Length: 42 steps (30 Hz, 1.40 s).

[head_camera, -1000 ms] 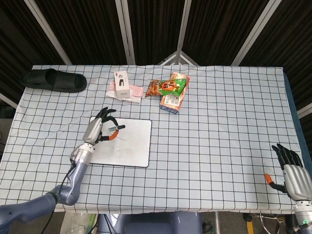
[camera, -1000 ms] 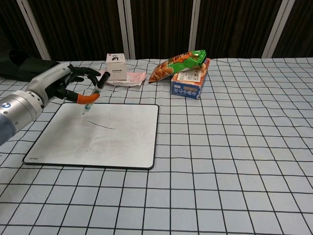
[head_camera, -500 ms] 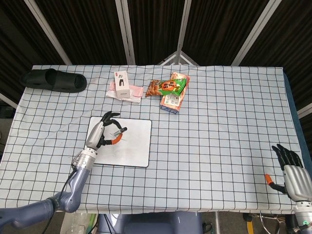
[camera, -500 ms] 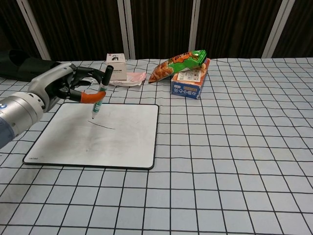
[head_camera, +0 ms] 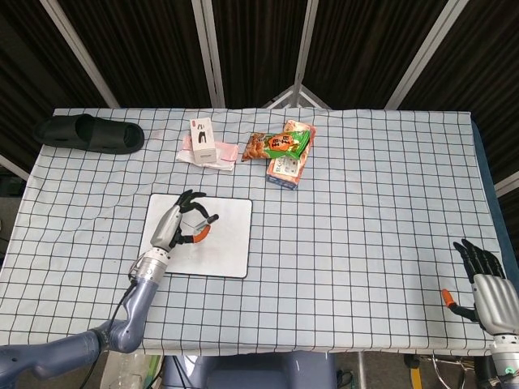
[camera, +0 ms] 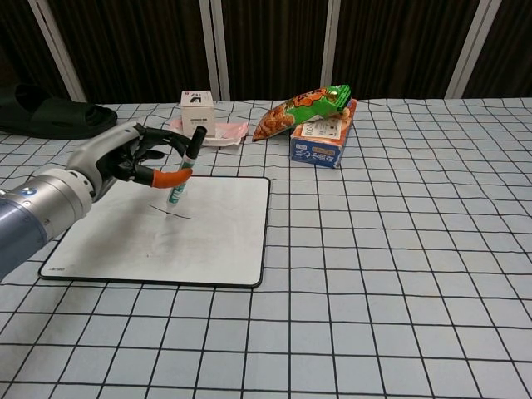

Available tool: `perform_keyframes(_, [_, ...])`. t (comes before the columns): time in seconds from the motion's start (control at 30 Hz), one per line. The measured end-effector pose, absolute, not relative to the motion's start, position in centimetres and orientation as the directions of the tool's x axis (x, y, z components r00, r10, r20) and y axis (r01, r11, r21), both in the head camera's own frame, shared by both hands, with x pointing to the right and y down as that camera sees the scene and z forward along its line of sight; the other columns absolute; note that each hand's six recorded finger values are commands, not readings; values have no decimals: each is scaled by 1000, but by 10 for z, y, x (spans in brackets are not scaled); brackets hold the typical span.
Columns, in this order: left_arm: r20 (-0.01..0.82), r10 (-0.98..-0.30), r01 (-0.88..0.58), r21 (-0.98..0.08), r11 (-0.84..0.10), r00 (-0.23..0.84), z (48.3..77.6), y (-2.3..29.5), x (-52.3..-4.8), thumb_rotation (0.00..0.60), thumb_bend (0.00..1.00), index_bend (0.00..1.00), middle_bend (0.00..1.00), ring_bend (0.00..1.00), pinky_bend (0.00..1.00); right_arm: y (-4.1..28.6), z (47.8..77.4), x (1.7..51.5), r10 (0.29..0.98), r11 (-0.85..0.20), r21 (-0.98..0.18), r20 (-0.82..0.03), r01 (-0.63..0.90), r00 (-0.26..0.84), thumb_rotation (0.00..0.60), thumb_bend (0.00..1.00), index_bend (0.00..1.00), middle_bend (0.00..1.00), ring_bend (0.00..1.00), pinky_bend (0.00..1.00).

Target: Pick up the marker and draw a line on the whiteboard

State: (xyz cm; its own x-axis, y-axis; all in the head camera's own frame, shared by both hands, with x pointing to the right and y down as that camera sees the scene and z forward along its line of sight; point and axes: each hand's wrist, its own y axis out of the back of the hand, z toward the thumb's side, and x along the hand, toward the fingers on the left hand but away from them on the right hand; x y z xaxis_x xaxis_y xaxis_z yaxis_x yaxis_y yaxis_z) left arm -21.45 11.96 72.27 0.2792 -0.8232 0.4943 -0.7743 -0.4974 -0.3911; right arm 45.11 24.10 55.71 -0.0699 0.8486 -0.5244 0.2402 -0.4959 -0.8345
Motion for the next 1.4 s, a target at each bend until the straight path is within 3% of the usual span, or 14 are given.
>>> perform_keyframes(1.4, [516,-808,-743,-415,-525,282,731,125,-217,600,594,721,158,10,76,241,557,450,850,-496,-836,-523,235,-68,600,354,0,0,0,0])
